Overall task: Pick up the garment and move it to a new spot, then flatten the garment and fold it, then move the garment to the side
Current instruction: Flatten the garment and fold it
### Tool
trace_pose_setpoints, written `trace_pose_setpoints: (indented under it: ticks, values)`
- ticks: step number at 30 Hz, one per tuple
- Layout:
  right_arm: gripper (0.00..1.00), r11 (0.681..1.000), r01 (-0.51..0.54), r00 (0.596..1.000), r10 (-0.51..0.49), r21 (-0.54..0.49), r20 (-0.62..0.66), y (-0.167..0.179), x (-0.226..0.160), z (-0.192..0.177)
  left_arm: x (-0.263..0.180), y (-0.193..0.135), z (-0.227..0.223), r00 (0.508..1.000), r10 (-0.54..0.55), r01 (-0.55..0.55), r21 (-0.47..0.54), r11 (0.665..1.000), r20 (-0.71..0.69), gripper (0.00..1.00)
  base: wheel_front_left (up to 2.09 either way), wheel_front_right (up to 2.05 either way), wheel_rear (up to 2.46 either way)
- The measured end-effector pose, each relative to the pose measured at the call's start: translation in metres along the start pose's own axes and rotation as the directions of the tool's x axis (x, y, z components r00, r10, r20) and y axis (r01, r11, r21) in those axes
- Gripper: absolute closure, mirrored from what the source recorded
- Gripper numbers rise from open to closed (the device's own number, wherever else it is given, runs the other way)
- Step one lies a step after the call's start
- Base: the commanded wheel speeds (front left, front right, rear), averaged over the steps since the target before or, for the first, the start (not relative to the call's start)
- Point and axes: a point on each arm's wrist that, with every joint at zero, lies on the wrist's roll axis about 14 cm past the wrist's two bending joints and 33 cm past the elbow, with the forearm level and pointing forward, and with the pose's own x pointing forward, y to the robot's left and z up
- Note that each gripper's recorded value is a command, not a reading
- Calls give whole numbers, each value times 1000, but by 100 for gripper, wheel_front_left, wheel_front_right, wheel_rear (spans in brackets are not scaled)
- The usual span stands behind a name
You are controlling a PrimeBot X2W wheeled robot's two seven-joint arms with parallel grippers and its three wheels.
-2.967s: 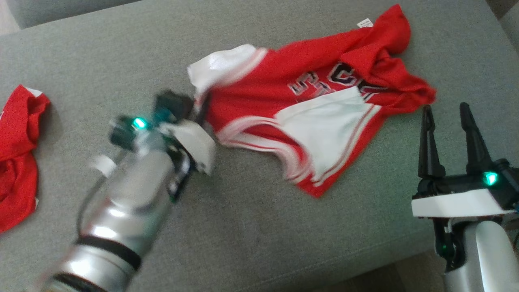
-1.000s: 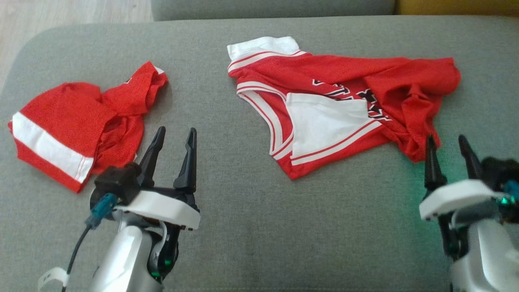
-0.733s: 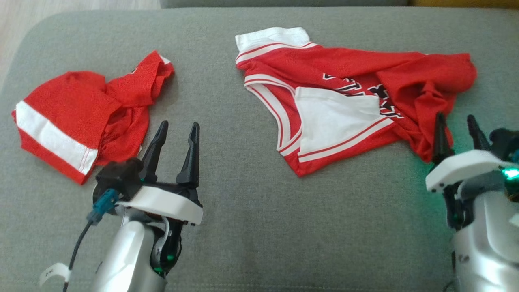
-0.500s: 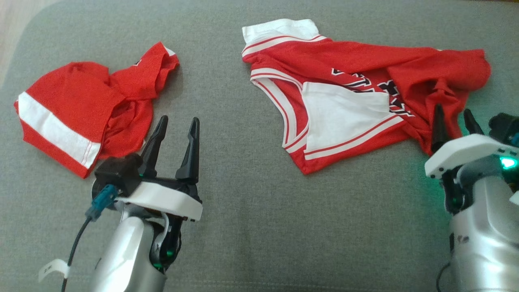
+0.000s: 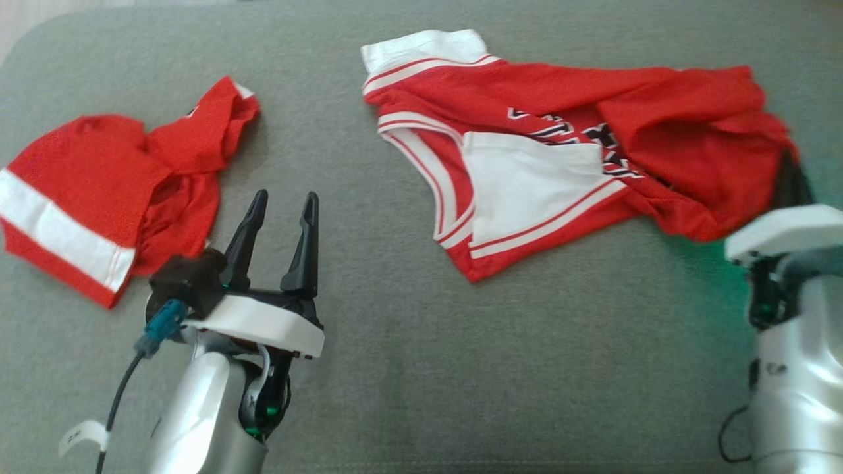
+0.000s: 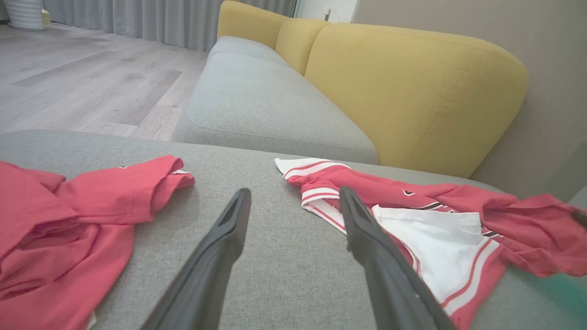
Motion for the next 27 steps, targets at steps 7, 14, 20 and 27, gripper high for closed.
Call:
trace_pose_setpoints:
  ticks: [7,14,20,27]
  values:
    - [100,979,174,983,-179,106,38,-71,-44,-5,8,-22,6,998,-62,62,-7,998,18,0,0,0,0]
    - [0,948,284,955,-293,146,41,-113,-78,-13,10,-47,8,991,-131,131,-9,991,24,0,0,0,0]
    - [0,986,155,971,-164,63,171,-75,-72,22,6,-52,15,990,-137,137,-7,991,42,0,0,0,0]
    - [0,996,-74,971,83,-52,225,-5,-98,22,-6,-55,28,989,-128,131,-34,991,75,0,0,0,0]
